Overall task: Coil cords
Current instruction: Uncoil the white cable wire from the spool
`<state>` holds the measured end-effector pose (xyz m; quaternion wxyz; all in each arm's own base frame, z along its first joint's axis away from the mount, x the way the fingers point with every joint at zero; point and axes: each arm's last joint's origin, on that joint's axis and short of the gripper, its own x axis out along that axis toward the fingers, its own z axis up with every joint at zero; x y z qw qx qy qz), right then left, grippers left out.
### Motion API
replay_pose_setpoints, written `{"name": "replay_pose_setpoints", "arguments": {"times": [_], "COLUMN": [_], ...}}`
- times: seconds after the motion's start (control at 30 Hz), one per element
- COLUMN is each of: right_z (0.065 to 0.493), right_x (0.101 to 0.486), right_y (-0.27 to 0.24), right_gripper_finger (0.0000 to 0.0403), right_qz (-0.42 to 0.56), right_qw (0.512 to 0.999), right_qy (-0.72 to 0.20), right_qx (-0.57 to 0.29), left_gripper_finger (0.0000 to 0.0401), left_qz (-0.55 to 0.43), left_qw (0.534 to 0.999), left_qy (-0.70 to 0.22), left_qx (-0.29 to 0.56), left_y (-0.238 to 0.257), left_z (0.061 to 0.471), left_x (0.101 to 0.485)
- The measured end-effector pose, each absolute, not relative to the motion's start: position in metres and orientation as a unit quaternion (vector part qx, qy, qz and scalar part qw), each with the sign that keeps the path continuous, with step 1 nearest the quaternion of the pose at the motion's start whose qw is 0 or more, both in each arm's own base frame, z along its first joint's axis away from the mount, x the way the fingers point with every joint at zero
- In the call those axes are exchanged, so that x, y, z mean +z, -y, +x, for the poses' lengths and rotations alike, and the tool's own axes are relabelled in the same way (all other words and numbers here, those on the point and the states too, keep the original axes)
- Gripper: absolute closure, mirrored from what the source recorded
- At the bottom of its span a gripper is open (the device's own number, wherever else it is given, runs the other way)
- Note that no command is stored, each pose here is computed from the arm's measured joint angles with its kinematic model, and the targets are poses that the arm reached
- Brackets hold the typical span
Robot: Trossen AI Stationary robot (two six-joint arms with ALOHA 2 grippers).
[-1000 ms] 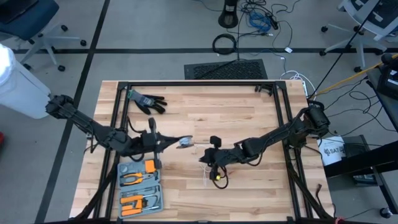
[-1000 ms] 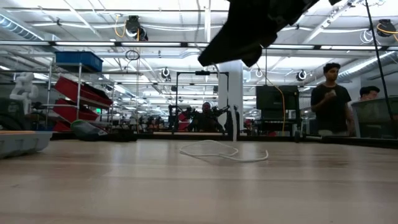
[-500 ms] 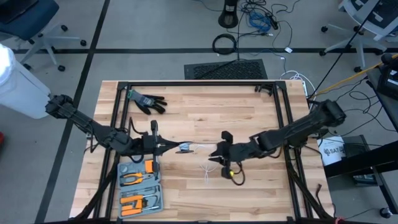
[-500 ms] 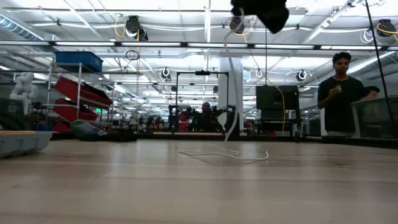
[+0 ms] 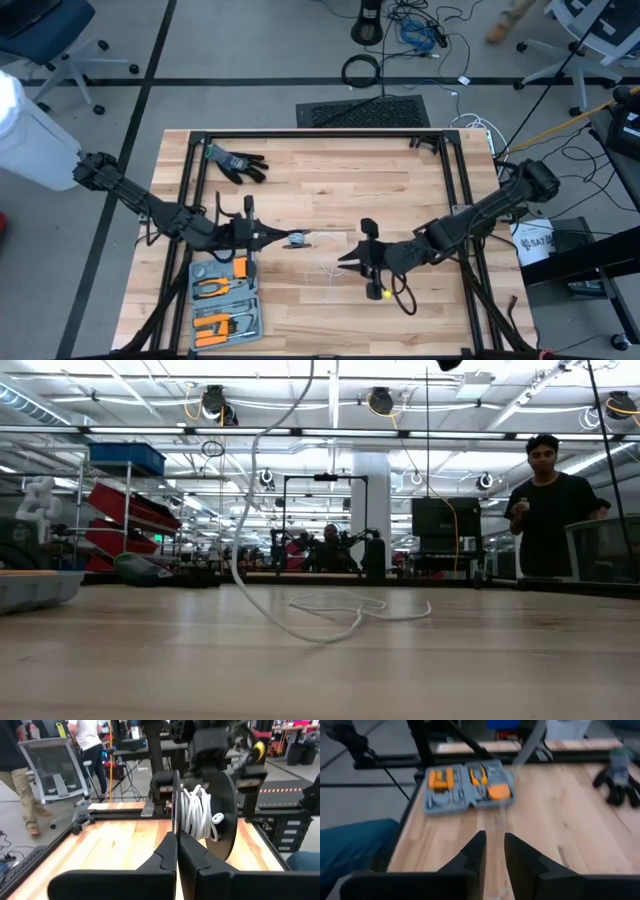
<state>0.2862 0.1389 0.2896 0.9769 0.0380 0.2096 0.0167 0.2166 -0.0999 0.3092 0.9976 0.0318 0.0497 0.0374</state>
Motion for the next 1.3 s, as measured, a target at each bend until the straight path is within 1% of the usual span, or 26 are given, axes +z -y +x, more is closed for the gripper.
{"name": "replay_pose_setpoints", "arguments": {"times": [0.1, 0.17, 0.33, 0.47, 0.53, 0.63, 0.77, 0.93, 1.03, 1.2, 1.27, 1.3], "right_z": [0.296, 0.303, 0.315, 0.322, 0.325, 0.329, 0.336, 0.344, 0.344, 0.339, 0.335, 0.333], "right_x": [0.287, 0.282, 0.27, 0.267, 0.265, 0.262, 0.255, 0.247, 0.245, 0.249, 0.252, 0.254], "right_y": [-0.144, -0.148, -0.151, -0.148, -0.147, -0.147, -0.147, -0.146, -0.146, -0.143, -0.142, -0.141], "right_gripper_finger": [0.0334, 0.0319, 0.0258, 0.0214, 0.0203, 0.0203, 0.0221, 0.0259, 0.0295, 0.0381, 0.0396, 0.0396], "right_qz": [0.031, 0.025, 0.005, 0.004, 0.001, 0.004, 0.003, 0.0, 0.0, -0.006, -0.006, -0.001], "right_qw": [0.983, 0.985, 0.987, 0.99, 0.99, 0.991, 0.993, 0.993, 0.992, 0.99, 0.989, 0.988], "right_qy": [-0.179, -0.167, -0.16, -0.142, -0.138, -0.132, -0.117, -0.114, -0.121, -0.136, -0.145, -0.149], "right_qx": [0.026, 0.029, 0.025, -0.014, -0.02, -0.022, -0.032, -0.037, -0.038, -0.039, -0.04, -0.042], "left_gripper_finger": [0.0401, 0.0401, 0.0401, 0.0401, 0.0401, 0.0401, 0.0401, 0.0401, 0.0401, 0.0401, 0.0401, 0.0401], "left_qz": [0.033, 0.035, 0.036, 0.036, 0.036, 0.036, 0.036, 0.037, 0.037, 0.038, 0.038, 0.038], "left_qw": [0.997, 0.997, 0.997, 0.997, 0.997, 0.997, 0.997, 0.997, 0.997, 0.997, 0.997, 0.997], "left_qy": [-0.052, -0.055, -0.056, -0.056, -0.056, -0.056, -0.056, -0.057, -0.057, -0.058, -0.058, -0.058], "left_qx": [0.037, 0.037, 0.037, 0.037, 0.037, 0.037, 0.037, 0.037, 0.037, 0.037, 0.037, 0.037], "left_y": [0.1, 0.1, 0.1, 0.1, 0.1, 0.1, 0.1, 0.1, 0.1, 0.1, 0.1, 0.1], "left_z": [0.217, 0.216, 0.216, 0.216, 0.216, 0.216, 0.217, 0.217, 0.217, 0.217, 0.217, 0.217], "left_x": [0.309, 0.308, 0.308, 0.308, 0.308, 0.308, 0.308, 0.307, 0.307, 0.307, 0.307, 0.307]}}
